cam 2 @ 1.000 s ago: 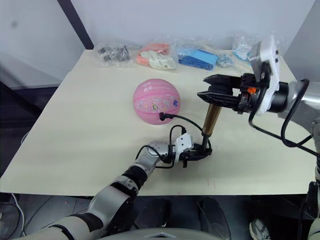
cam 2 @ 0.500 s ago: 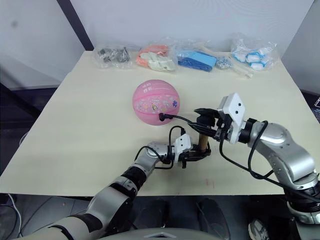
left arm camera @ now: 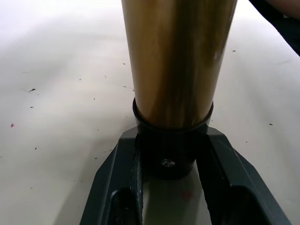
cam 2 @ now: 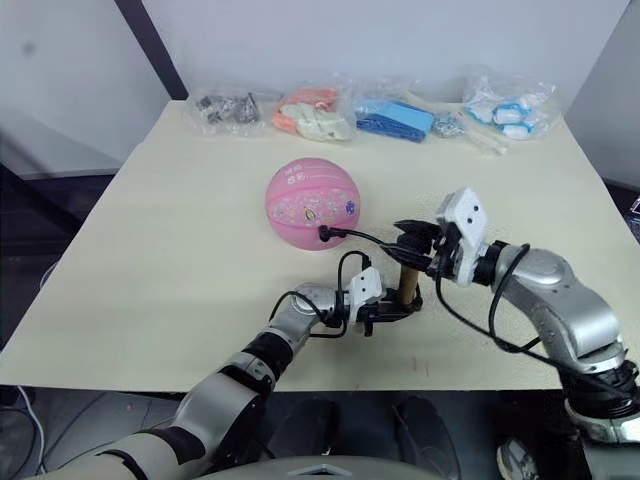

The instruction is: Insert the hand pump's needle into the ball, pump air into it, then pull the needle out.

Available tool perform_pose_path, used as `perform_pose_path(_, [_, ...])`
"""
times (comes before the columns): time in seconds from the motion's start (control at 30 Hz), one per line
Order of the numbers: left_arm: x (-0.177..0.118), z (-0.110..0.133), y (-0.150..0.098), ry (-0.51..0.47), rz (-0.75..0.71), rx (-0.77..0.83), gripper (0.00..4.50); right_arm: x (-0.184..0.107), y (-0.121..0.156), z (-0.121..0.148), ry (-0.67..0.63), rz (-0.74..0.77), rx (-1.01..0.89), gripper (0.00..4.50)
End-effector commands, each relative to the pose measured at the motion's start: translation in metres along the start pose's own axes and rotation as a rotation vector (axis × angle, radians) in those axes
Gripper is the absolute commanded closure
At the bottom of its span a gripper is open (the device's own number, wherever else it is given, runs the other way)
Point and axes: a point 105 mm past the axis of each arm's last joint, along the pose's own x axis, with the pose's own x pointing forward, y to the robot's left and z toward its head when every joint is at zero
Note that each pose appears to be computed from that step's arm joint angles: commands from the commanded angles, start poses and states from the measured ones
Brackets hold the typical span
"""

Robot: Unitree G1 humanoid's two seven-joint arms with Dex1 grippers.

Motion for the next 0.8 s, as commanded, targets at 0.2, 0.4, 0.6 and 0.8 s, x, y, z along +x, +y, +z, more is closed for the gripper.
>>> perform_pose_path(0.2, [-0.002, -0.022, -0.012, 0.063, -0.027, -0.056, 3.38, -0.035, 0.006, 0.105, -0.148, 0.054, -0.113, 2.76])
perform_pose_path(0.4, [-0.002, -0.022, -0.011, 0.065, -0.025, -0.055, 3.38, -0.037, 0.007, 0.123, -0.167, 0.061, -0.109, 2.76])
perform_pose_path(0.6, [-0.004, -0.023, -0.011, 0.065, -0.023, -0.055, 3.38, -0.032, 0.011, 0.110, -0.115, 0.088, -0.063, 2.76])
perform_pose_path(0.8, [-0.005, -0.023, -0.010, 0.066, -0.023, -0.055, 3.38, -0.014, 0.020, 0.064, -0.015, 0.118, -0.023, 2.76])
